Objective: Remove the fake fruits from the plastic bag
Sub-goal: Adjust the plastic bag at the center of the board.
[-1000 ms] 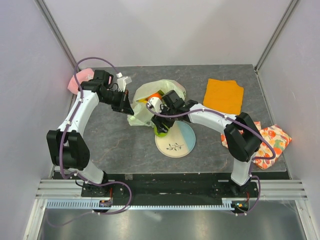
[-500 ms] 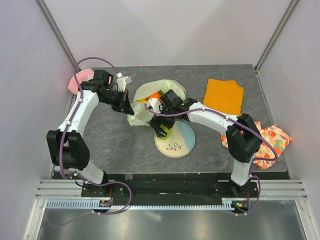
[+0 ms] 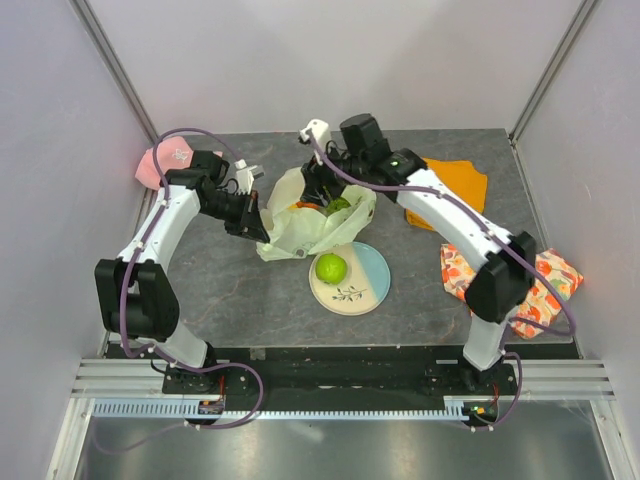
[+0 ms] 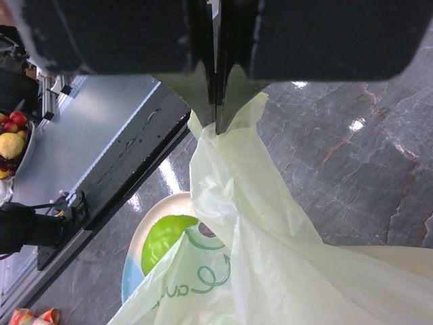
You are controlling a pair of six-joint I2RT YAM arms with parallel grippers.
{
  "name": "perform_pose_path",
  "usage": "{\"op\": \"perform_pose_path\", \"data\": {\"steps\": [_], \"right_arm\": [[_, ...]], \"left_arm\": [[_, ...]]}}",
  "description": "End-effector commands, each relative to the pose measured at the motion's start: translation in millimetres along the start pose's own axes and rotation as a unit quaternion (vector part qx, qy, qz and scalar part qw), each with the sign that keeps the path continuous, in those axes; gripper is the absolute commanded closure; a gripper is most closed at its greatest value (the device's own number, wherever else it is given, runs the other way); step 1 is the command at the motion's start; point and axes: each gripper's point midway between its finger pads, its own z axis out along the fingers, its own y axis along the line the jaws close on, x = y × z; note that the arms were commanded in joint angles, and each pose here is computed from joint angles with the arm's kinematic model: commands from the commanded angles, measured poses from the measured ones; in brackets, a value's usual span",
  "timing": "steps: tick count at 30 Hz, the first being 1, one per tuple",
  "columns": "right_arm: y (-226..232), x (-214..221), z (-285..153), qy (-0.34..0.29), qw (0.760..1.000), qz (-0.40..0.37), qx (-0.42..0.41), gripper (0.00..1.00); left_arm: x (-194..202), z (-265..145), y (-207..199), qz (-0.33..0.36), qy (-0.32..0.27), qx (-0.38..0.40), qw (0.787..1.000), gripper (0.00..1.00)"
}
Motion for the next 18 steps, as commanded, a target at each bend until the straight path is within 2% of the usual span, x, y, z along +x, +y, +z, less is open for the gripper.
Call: {"op": "perform_pose_path", "data": {"steps": [1,6,7,8,9,14,18], "right_arm": [[-13.5,47.4,56.7,0.055,0.998,0.033,-0.019,0.43],[-59.5,59.1,87.0,0.073,0.993,0.064,0.074,0.4],[-67.3,66.1,95.6,0.077,0.99,0.077,0.09,0.37],[-82.2,70.6,97.0,0.081,0.985,0.082,0.13,0.28],[-89.4,68.2,99.1,0.075,0.983,0.087,0.143,0.25],[-120.9,82.2,113.6,0.072,0.969,0.145,0.187,0.16],[-140.7,90.1,120.9,0.066,0.962,0.178,0.198,0.12]], "left_arm": [[-12.1,-6.8,-18.2,0.017,-0.021,0.031,0.999,0.98],[-7.7,-5.5,-22.1,0.021,-0.02,0.046,0.998,0.98],[-5.9,-5.6,-22.8,0.023,-0.019,0.048,0.998,0.98],[-3.9,-5.1,-22.9,0.023,-0.018,0.049,0.998,0.98],[-3.1,-5.2,-23.1,0.024,-0.018,0.049,0.998,0.98],[3.8,-2.1,-21.2,0.016,-0.01,0.051,0.999,0.98],[5.9,0.0,-20.2,0.012,-0.005,0.053,0.999,0.98]]}}
